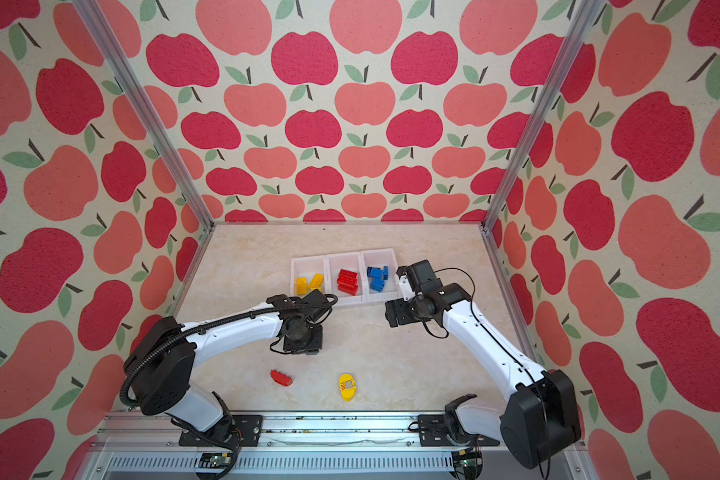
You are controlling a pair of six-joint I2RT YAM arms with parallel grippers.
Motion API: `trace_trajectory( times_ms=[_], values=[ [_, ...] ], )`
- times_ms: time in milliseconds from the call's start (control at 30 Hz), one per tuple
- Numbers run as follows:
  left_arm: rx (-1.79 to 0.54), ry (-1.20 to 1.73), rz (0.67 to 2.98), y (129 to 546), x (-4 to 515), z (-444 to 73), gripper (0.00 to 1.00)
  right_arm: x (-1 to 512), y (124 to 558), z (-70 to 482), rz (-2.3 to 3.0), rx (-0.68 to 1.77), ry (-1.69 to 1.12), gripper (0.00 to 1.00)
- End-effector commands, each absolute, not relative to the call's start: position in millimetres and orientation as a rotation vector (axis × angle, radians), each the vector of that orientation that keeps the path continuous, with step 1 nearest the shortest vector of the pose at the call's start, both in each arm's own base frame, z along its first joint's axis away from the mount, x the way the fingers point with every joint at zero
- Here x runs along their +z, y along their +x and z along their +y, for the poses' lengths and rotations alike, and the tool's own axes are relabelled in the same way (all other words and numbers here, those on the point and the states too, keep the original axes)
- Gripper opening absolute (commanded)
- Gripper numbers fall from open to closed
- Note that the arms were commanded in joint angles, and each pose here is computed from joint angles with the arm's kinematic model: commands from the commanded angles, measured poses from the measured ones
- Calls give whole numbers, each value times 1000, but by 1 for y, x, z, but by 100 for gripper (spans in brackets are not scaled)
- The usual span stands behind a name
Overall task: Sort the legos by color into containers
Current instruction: 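Lift the blue 2x2 brick with the left gripper and carry it over the blue-brick bin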
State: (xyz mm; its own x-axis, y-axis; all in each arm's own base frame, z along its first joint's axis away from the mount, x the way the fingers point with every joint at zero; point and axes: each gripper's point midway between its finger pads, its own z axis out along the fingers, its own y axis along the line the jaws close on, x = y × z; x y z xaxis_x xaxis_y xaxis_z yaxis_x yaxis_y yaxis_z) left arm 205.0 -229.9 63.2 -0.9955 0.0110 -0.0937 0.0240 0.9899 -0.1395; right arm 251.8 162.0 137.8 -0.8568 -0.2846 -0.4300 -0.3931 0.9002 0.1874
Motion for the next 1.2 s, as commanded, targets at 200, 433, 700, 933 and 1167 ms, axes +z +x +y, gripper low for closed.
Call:
trace_trajectory(
  times_ms=[200,433,700,933,1167],
  values=[
    [-264,211,2902,250,119,-268,23,126,242,157,2683,469,-354,95],
    [-359,304,2819,292,147,-310,23,120,235,149,2686,490,-282,98],
    [-479,404,2733,339,163,-362,22,123,234,144,2669,502,-237,99],
    [-560,424,2664,380,162,-396,22,128,235,142,2650,504,-212,99],
    [-613,412,2619,416,153,-416,22,128,235,140,2647,503,-195,99]
  ],
)
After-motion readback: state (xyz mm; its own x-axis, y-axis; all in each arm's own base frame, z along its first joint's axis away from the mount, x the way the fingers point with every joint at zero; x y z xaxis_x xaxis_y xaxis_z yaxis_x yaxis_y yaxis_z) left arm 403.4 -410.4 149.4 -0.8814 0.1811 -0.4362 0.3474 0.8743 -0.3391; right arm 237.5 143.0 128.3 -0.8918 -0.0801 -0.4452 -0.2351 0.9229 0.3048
